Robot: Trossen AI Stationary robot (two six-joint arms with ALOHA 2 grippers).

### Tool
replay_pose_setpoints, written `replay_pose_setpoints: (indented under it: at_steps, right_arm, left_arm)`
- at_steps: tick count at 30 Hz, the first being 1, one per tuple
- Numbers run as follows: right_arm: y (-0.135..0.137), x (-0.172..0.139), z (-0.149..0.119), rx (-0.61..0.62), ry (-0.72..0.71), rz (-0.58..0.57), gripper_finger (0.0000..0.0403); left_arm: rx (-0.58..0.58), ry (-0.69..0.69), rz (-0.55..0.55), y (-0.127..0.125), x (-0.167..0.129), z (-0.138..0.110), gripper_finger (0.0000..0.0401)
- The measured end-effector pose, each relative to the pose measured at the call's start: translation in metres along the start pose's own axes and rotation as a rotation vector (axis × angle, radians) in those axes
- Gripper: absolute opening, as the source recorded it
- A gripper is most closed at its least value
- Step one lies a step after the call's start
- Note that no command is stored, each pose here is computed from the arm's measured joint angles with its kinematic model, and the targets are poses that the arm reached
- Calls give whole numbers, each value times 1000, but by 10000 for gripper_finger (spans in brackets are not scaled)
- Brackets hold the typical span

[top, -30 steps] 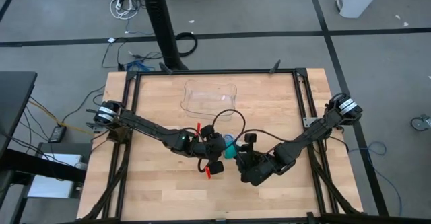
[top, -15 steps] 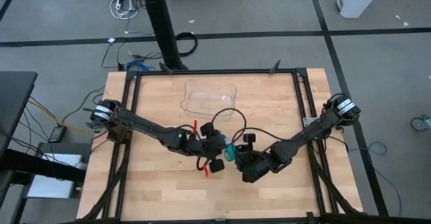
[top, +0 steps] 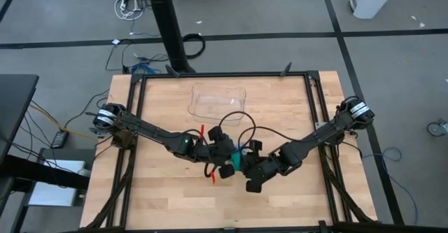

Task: Roll bandage
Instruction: Put the rolled green bandage into the transparent zip bag

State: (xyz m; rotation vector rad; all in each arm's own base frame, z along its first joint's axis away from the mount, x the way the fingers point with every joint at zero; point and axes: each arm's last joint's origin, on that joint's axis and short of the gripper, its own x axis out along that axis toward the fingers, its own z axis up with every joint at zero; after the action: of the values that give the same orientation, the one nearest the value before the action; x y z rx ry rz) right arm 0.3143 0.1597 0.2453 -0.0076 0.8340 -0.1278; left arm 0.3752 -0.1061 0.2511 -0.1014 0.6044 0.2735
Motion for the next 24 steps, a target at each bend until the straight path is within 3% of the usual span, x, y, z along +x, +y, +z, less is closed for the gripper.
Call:
replay_pose_setpoints:
  at_steps: [8, 13, 17, 24]
  right_arm:
    - [-18, 6, -3, 155, 70, -90, 118]
    - [-26, 9, -2, 246, 103, -89, 118]
    - [-41, 10, -1, 348, 122, -168, 116]
    - [-49, 14, 4, 429, 113, -159, 109]
  left_arm:
    - [18, -19, 25, -4, -3, -1, 10]
    - [23, -23, 22, -5, -3, -1, 10]
    - [35, -40, 5, -9, -4, 0, 10]
    - [49, -30, 18, -8, -4, -2, 10]
